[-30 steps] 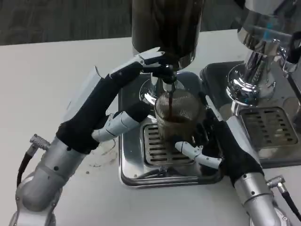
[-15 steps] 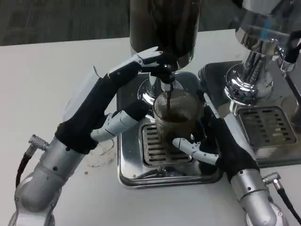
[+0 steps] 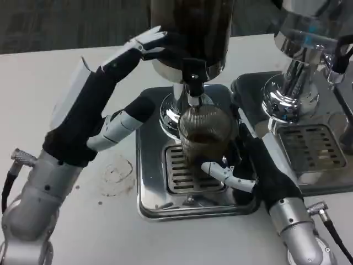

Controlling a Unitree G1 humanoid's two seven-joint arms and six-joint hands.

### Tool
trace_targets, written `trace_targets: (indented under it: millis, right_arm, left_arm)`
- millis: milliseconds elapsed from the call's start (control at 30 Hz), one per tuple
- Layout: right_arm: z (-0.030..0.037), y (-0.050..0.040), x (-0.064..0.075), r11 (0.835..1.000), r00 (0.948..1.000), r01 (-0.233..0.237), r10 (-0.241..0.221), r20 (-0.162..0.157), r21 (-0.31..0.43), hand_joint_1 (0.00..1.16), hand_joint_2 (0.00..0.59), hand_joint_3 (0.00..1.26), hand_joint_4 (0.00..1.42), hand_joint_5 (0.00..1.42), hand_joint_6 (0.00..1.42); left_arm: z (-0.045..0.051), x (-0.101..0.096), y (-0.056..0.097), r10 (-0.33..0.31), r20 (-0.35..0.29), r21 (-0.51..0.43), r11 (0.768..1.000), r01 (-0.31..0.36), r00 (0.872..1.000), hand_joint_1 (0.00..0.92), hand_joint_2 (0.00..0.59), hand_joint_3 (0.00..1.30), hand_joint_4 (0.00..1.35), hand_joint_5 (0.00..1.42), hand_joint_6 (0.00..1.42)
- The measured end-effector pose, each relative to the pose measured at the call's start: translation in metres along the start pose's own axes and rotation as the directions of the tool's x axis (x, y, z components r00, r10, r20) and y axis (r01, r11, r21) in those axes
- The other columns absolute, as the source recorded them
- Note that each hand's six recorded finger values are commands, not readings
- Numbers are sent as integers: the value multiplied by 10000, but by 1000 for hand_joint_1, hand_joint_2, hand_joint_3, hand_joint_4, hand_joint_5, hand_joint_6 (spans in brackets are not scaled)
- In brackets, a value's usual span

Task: Grasp the cup under the faucet to collect the drink, then remove the cup.

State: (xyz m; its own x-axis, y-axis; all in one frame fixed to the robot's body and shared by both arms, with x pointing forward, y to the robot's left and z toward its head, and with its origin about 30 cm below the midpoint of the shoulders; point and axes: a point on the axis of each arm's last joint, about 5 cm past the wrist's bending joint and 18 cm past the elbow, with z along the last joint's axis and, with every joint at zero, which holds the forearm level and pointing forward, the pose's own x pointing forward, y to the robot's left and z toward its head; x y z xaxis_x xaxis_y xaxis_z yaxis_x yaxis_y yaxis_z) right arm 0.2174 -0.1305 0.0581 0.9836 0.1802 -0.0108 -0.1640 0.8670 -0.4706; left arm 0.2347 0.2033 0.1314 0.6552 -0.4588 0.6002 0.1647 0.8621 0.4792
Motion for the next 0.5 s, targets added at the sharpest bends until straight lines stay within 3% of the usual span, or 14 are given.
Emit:
trace_targets:
  millis: [300,500]
  right_arm:
    - [2,6,-2,10000,10000,59,-59,57,5,638,183,0,0,0,81]
    - [0,11,-3,9997,9999,105,-107,70,238,639,182,0,0,0,81]
  left_arm:
    - [62,-50,211,1046,-54,478,9934,-1043,9945,0,145,302,158,340,245]
    - [35,-307,311,1491,-1135,870,9864,-1397,9823,0,145,300,158,335,244]
